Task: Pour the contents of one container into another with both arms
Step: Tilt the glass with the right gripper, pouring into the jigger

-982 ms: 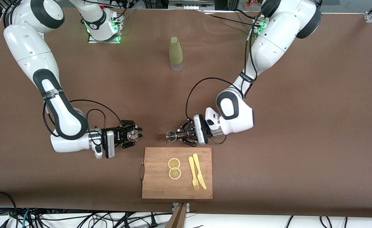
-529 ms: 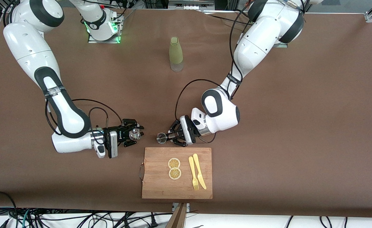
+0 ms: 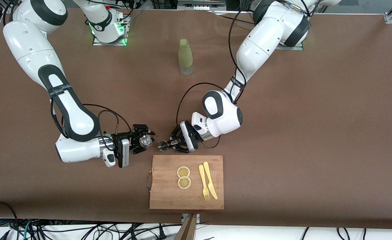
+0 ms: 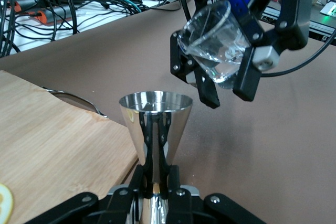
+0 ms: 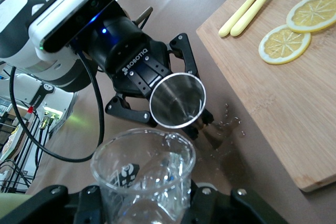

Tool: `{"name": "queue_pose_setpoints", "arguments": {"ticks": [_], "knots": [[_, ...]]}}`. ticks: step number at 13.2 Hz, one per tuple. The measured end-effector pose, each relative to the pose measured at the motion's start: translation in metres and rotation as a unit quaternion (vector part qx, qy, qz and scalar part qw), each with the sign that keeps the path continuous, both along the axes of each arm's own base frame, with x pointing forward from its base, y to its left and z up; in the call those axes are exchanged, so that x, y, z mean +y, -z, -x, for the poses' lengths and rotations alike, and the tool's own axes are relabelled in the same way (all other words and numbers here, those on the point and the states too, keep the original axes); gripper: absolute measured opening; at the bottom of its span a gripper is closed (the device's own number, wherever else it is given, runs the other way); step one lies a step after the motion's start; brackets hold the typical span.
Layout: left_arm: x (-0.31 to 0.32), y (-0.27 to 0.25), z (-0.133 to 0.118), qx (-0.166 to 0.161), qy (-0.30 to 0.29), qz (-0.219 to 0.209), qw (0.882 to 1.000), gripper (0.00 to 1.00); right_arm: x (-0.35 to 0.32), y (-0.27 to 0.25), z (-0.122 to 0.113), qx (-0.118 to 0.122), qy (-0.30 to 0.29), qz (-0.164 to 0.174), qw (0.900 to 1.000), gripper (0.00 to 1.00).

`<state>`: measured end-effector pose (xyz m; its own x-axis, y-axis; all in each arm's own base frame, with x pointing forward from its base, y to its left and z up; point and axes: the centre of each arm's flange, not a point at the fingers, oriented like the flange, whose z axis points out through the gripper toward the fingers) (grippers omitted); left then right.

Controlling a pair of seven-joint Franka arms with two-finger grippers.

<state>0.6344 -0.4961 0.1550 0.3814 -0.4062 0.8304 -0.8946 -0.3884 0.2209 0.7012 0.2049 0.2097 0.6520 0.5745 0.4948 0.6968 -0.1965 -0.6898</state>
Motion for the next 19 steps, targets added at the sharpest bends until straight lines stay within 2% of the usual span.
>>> {"name": "queue_pose_setpoints", "arguments": {"ticks": [7, 13, 19], "knots": [[-0.007, 0.012, 0.005, 0.004, -0.003, -0.002, 1.0, 0.22, 0.002, -0.005, -0.001, 0.001, -0.004, 0.031, 0.999, 0.35], [-0.008, 0.011, 0.004, 0.008, -0.011, 0.0, 1.0, 0.22, 0.013, -0.011, -0.003, -0.009, 0.0, 0.06, 0.998, 0.35], [-0.008, 0.011, 0.003, 0.008, -0.012, 0.0, 1.0, 0.22, 0.022, -0.009, -0.001, -0.013, -0.003, 0.072, 0.997, 0.35]]}}
